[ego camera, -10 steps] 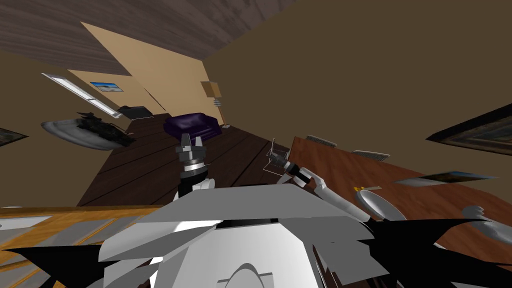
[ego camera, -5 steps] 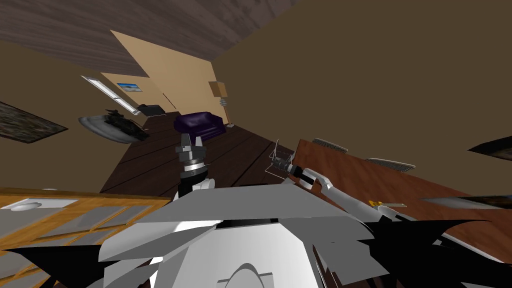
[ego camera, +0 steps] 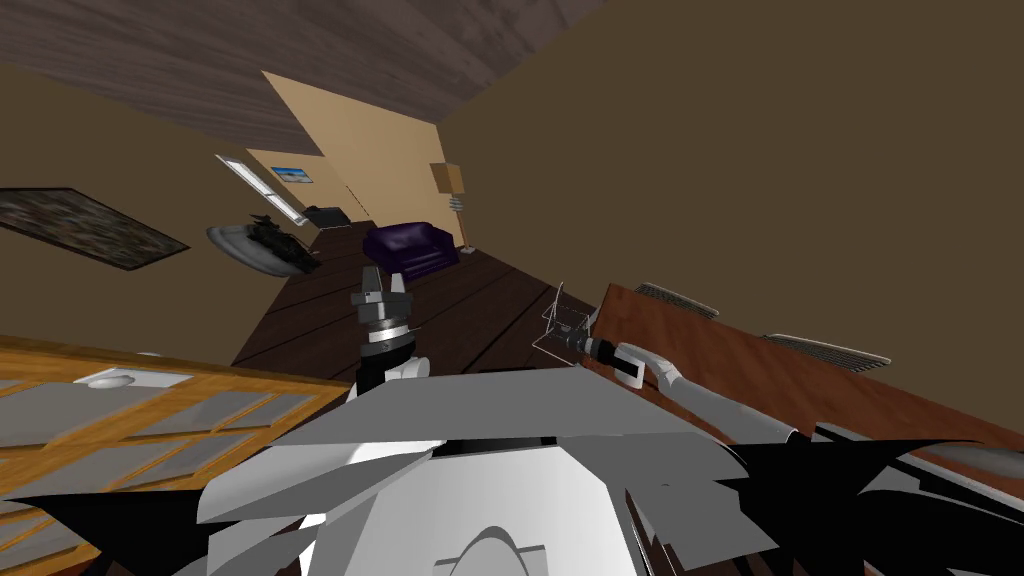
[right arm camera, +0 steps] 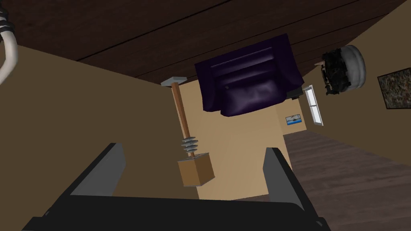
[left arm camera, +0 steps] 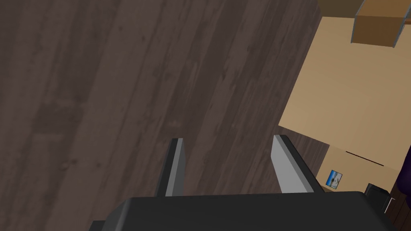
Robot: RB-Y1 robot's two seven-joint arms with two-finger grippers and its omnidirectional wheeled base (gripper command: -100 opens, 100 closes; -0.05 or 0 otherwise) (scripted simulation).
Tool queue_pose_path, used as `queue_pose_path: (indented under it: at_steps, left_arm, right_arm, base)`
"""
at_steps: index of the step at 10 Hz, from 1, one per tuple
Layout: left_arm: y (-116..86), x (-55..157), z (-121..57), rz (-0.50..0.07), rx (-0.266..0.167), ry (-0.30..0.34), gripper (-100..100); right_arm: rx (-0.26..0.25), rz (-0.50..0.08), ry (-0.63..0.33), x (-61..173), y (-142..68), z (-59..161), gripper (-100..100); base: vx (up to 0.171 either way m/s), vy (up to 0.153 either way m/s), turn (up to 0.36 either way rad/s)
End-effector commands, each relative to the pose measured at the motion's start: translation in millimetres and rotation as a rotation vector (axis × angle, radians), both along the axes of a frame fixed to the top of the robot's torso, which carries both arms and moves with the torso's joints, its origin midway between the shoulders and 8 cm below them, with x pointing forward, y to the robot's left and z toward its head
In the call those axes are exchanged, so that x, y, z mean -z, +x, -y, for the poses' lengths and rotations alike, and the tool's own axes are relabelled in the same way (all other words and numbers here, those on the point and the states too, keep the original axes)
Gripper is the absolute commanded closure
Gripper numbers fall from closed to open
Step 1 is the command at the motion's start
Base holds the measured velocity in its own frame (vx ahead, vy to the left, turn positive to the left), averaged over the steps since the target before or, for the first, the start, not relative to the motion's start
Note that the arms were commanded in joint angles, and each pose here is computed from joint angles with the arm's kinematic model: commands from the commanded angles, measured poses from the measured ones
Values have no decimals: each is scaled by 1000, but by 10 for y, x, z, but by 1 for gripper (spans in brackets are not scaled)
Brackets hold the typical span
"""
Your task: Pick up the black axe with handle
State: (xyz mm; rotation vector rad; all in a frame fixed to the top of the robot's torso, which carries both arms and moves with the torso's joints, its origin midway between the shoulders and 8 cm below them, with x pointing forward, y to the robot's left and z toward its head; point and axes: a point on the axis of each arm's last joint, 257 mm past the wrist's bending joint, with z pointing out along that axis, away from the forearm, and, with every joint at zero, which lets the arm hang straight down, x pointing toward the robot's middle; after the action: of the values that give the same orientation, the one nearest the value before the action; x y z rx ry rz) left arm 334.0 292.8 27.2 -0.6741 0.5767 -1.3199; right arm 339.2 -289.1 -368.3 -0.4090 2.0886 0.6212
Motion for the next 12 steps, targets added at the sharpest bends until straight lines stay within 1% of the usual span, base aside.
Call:
queue_pose_path:
  at_steps: [1, 3, 4, 6, 7, 8, 9, 12]
  left_arm:
    - [0, 0, 0, 0, 0, 0, 0]
    - [0, 0, 0, 0, 0, 0, 0]
    - [0, 0, 0, 0, 0, 0, 0]
    - [0, 0, 0, 0, 0, 0, 0]
    - [0, 0, 0, 0, 0, 0, 0]
    - [0, 0, 0, 0, 0, 0, 0]
    - [0, 0, 0, 0, 0, 0, 0]
    - [0, 0, 0, 0, 0, 0, 0]
  right_arm:
    - [-1, -24, -43, 84, -59, 170, -100]
    - [-15, -111, -189, 417, -385, 630, -100]
    - [-15, -113, -190, 426, -392, 639, -100]
    - [-25, -198, -323, 679, -753, 1115, -100]
    - [-27, -202, -322, 691, -772, 1108, -100]
    - [-34, -246, -381, 795, -974, 1327, -100]
    - [-34, -246, -381, 795, -974, 1327, -100]
    - [-55, -370, -526, 1010, -1584, 1888, -100]
  base:
    - [20, -38, 92]
    - [27, -64, 176]
    - [18, -68, 69]
    - [9, -74, 142]
    - [5, -76, 46]
    - [2, -68, 78]
    - [-7, -62, 52]
    - [-24, -89, 111]
